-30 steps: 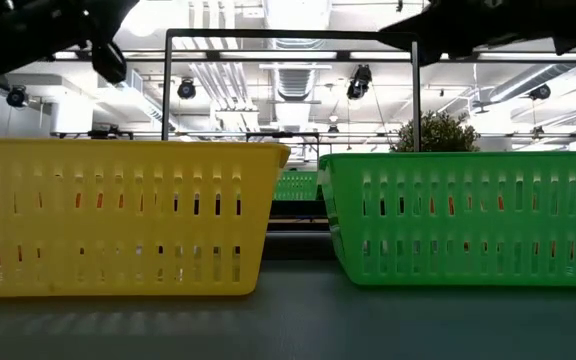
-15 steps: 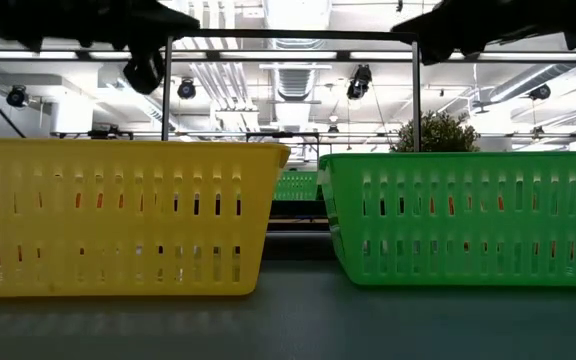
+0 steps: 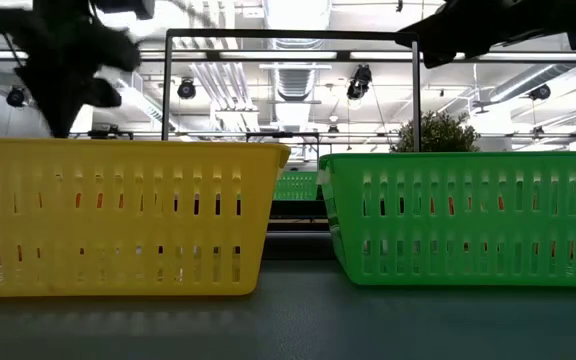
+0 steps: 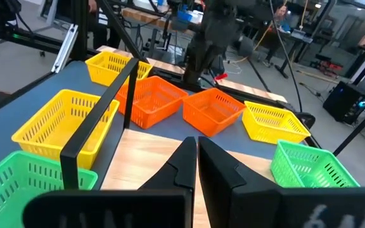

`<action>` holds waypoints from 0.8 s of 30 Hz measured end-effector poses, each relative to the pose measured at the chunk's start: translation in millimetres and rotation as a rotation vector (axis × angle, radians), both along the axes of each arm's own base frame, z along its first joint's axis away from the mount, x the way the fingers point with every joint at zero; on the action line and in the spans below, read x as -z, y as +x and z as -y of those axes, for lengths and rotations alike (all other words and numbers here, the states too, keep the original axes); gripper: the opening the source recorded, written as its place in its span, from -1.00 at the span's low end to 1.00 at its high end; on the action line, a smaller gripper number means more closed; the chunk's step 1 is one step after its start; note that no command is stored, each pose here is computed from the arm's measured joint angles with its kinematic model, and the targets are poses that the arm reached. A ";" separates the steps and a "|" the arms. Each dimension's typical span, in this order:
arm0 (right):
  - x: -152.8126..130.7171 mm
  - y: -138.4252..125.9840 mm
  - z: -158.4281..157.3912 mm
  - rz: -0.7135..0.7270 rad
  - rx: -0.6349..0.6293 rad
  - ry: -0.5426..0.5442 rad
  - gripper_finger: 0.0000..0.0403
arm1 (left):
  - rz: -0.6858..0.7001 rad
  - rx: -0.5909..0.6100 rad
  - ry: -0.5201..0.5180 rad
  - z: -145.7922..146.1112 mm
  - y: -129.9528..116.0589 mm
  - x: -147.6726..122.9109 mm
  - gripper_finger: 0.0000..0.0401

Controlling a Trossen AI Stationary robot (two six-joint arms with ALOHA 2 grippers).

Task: Stack baskets on shelf by color
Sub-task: Put the top left orange bin on the shelf

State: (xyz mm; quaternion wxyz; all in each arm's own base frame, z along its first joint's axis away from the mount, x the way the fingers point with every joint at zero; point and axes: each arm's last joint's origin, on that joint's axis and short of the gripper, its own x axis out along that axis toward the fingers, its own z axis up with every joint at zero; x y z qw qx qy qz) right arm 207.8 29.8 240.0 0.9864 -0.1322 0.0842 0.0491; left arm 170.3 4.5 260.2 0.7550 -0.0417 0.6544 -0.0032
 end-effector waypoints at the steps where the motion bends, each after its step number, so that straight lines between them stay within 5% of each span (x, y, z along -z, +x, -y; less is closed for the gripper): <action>1: 0.3 -0.2 0.0 -0.004 0.000 -0.001 -0.96 | -0.043 0.019 0.001 -0.1 1.7 4.0 -1.00; 5: 2.0 -0.6 0.1 -0.023 0.000 -0.002 -0.96 | -0.183 0.083 -0.003 -0.1 3.8 14.6 -1.00; 13: 2.4 -0.8 0.1 -0.027 -0.001 -0.010 -0.96 | -0.212 0.213 0.012 -0.7 8.0 20.6 -0.95; 24: 1.7 -1.4 0.2 -0.024 -0.003 -0.020 -0.96 | -0.261 0.344 0.148 -4.6 4.4 28.1 -0.38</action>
